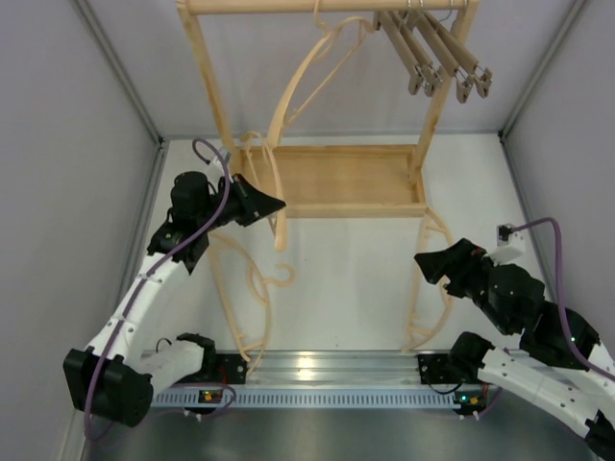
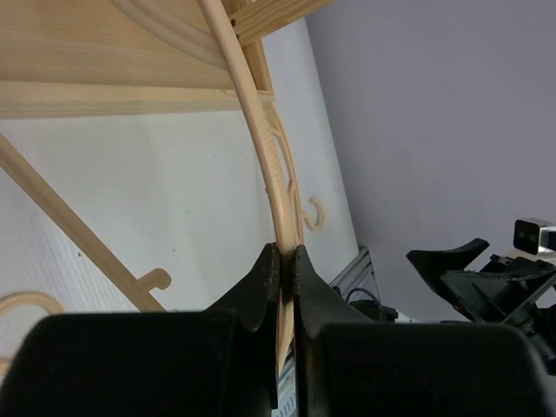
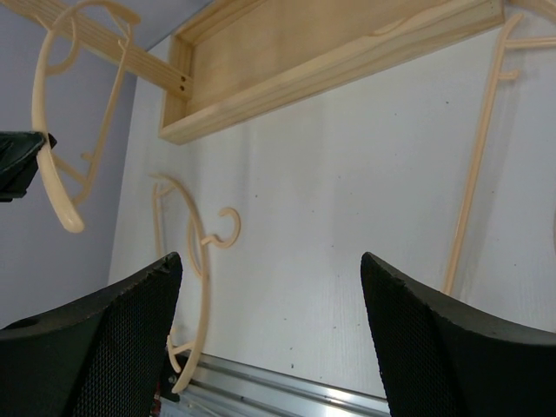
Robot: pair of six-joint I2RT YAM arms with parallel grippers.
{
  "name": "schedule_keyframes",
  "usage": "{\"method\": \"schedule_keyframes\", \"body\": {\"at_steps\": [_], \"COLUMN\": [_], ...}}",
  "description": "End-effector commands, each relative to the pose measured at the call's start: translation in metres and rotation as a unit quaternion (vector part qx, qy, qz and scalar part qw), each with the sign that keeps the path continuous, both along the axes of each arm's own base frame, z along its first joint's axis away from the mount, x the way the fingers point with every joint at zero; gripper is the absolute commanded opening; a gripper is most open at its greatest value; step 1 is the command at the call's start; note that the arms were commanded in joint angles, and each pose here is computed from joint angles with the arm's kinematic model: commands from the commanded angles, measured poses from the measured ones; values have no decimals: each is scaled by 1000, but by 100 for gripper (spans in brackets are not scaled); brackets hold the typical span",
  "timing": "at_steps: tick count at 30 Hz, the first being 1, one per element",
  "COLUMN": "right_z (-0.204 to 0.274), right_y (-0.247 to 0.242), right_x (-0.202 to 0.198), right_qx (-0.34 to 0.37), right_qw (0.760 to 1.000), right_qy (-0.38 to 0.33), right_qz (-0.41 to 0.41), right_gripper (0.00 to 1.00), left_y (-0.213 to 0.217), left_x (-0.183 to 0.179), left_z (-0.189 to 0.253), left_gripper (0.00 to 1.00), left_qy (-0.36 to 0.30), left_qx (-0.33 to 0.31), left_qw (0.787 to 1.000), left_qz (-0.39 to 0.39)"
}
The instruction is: Organize the hangers
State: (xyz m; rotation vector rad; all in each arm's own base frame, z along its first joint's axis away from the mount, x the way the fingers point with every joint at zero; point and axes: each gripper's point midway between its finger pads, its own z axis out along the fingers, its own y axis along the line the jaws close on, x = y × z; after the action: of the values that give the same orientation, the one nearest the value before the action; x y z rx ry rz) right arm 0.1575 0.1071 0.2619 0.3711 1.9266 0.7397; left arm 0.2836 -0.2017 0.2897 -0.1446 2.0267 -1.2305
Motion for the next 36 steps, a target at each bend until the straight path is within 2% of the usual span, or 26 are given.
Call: {"method": "schedule_keyframes", "body": {"at_steps": [1,8,13,24,36], "right_z": [23,28,26,25,22], "right_y": [7,8,6,10,10], "right_x": [0,-1,-2,0,-1], "right_qx": [18,18,18,17,20], "right_qw": [1000,999,1000,1000,1000], "right_qy": [-19,-20,-18,-14,-12], "right_qz": [15,20,18,19,19], "right_gripper": [80,80,80,80,80], "left_y": [-9,6,9,-2,-15], "left_x": [4,24,33,6,-10], "left_z": [47,78,86,80,63], "left_gripper": [0,0,0,0,0], "left_qy": [-78,-105,-125,-132,-121], "left_qx": [-69,-132,-148,-151,-134], "left_qw": [993,984,978,970,971], "left_qz": [-52,-53,-73,-140,-159]}}
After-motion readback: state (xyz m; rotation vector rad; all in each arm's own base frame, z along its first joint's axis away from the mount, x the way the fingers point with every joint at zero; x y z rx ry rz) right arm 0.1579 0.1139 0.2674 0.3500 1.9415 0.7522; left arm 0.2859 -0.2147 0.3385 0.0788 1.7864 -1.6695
